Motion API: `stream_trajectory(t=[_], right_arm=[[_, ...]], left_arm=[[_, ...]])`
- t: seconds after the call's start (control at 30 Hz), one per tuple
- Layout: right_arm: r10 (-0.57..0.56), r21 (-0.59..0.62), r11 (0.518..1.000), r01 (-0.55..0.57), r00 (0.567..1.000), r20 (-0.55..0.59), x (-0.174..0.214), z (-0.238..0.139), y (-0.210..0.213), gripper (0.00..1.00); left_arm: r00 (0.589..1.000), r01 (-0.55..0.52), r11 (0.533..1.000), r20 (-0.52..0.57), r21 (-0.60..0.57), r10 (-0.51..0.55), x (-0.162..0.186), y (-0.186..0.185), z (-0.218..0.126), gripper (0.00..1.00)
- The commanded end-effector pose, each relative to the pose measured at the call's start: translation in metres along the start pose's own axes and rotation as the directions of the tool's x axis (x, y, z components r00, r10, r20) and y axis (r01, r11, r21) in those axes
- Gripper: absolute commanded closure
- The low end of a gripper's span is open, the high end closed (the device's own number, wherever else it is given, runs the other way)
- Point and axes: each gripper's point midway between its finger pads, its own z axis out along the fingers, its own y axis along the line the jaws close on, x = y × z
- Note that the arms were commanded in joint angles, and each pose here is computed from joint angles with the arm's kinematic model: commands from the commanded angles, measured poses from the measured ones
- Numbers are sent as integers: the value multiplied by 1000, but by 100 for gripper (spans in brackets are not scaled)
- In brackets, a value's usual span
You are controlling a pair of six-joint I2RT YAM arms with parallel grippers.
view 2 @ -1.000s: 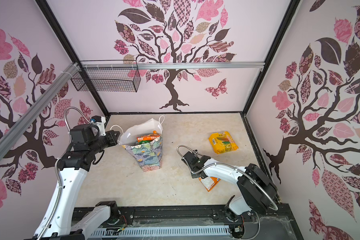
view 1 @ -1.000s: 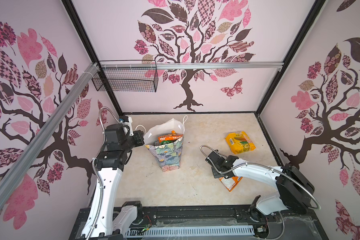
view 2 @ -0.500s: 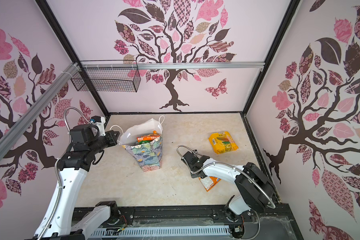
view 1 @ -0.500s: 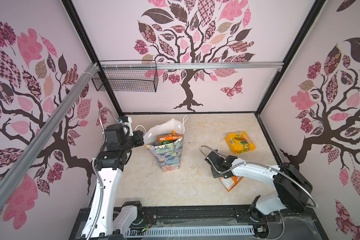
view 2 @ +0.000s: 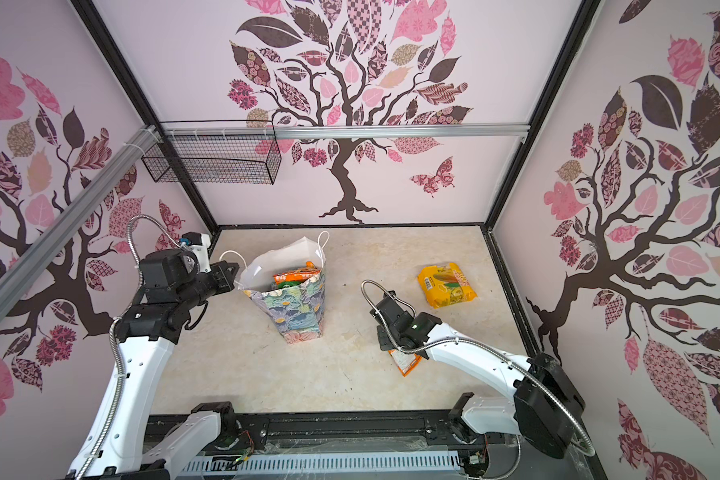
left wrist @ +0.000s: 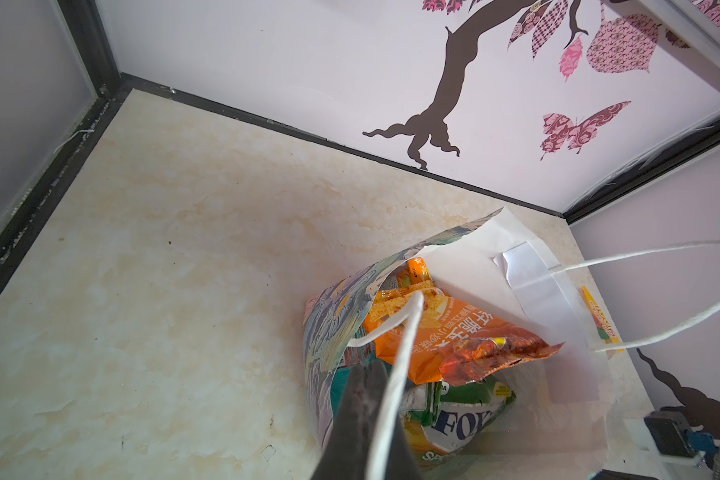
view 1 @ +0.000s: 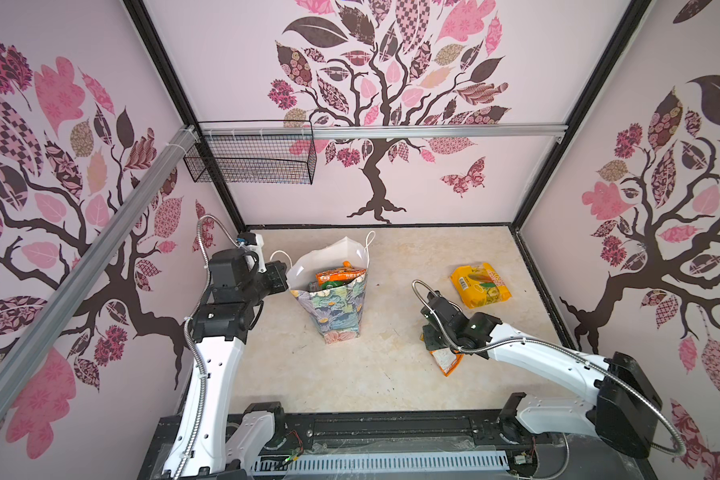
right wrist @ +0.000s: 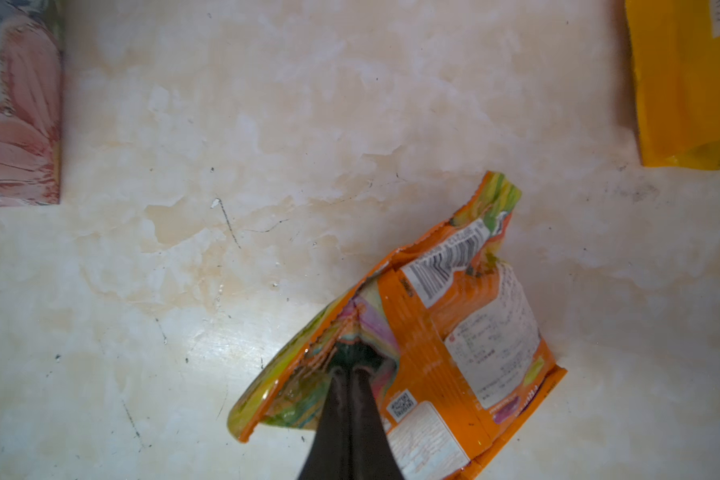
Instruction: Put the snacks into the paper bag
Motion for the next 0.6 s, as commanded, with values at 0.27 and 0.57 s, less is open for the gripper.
stream_trajectory(t=[0.27,0.57], right_arm=[[39,-169,986,-2,976,213,-56,-63,26,100],[-52,-25,998,57,984,167,-54,-53,9,61]], left_arm=[[999,-8,1000,32,17,8,-1,-2,-3,96],[1000,-4,1000,21,18,4,0,-1,-1,96]])
